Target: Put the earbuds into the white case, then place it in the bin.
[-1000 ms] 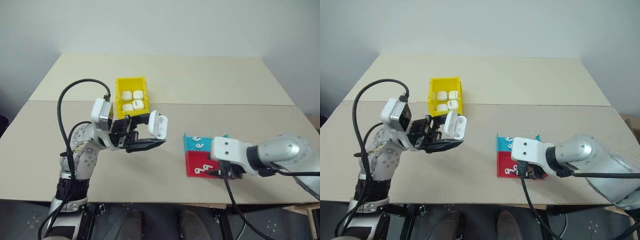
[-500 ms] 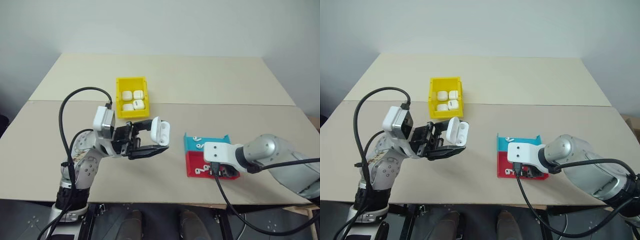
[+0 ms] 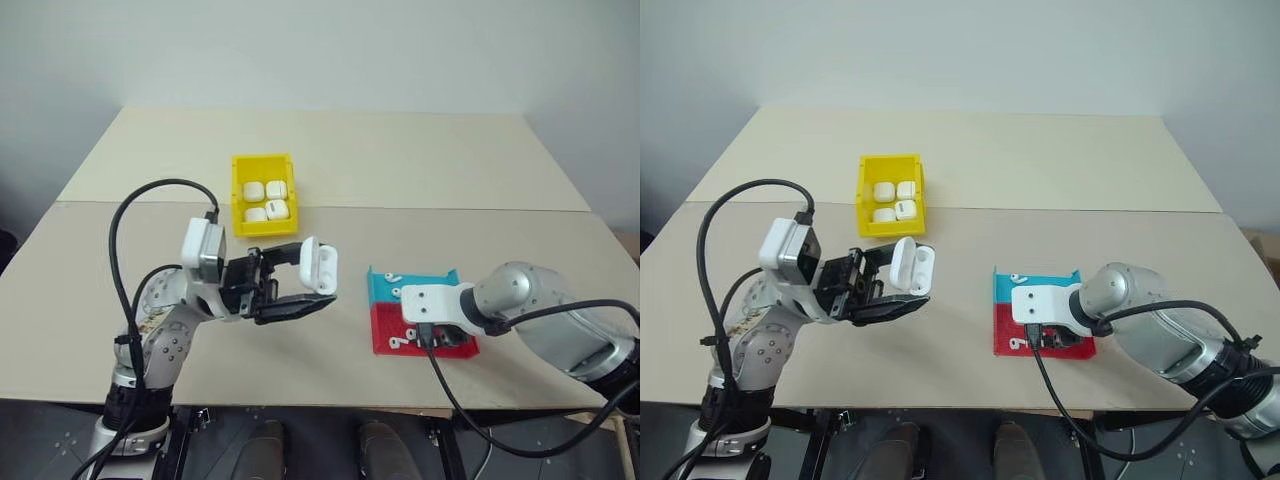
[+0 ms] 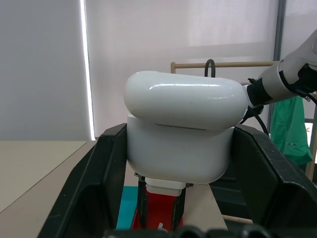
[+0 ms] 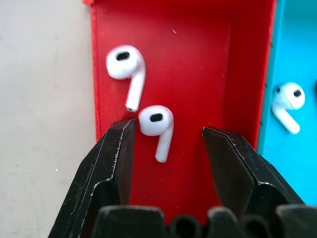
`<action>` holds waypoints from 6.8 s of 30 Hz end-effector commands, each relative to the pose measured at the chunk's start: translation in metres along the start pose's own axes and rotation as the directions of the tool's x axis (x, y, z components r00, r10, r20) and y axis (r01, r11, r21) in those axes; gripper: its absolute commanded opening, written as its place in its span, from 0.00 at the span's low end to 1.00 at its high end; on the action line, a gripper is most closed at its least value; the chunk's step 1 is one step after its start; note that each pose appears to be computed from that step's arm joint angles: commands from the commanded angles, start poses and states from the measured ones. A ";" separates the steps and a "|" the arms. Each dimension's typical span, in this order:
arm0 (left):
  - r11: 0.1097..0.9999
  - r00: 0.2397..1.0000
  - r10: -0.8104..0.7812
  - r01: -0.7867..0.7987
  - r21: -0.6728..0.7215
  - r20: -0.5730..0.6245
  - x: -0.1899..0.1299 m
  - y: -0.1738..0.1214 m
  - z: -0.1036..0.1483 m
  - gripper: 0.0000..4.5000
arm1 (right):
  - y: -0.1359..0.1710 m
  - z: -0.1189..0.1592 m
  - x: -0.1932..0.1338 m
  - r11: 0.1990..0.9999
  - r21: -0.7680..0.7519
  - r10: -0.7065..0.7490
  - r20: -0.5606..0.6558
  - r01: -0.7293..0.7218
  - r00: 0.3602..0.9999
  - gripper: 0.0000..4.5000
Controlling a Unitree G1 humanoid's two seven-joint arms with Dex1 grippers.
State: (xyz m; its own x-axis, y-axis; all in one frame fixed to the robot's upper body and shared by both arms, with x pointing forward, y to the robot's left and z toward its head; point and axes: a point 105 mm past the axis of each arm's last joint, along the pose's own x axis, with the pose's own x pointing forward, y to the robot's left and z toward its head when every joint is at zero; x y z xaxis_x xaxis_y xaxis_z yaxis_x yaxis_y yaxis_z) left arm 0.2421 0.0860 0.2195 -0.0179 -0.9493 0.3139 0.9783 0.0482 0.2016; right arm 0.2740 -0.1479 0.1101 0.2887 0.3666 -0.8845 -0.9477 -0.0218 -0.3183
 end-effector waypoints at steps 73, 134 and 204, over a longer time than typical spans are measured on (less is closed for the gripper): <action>0.999 0.999 -0.039 0.039 0.014 -0.002 0.001 -0.001 0.019 0.63 | -0.001 -0.010 -0.016 0.989 0.144 -0.062 0.177 0.036 0.982 1.00; 0.999 1.000 -0.013 0.013 0.046 -0.009 0.003 -0.005 0.015 0.63 | -0.021 -0.013 -0.002 0.998 0.026 0.051 -0.066 -0.049 0.997 0.43; 0.997 0.997 -0.049 0.053 -0.055 0.061 0.056 0.020 0.024 0.63 | -0.024 0.112 -0.138 0.915 0.357 -0.399 0.868 0.189 0.296 0.37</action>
State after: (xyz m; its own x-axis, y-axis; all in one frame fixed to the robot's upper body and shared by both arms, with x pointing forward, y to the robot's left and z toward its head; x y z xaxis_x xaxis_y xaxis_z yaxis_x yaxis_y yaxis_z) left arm 0.2635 0.0392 0.2477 -0.0458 -0.9460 0.3209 0.9960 -0.0185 0.0877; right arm 0.2435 -0.0954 0.2799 0.3549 0.9183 0.1756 -0.8597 0.3944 -0.3247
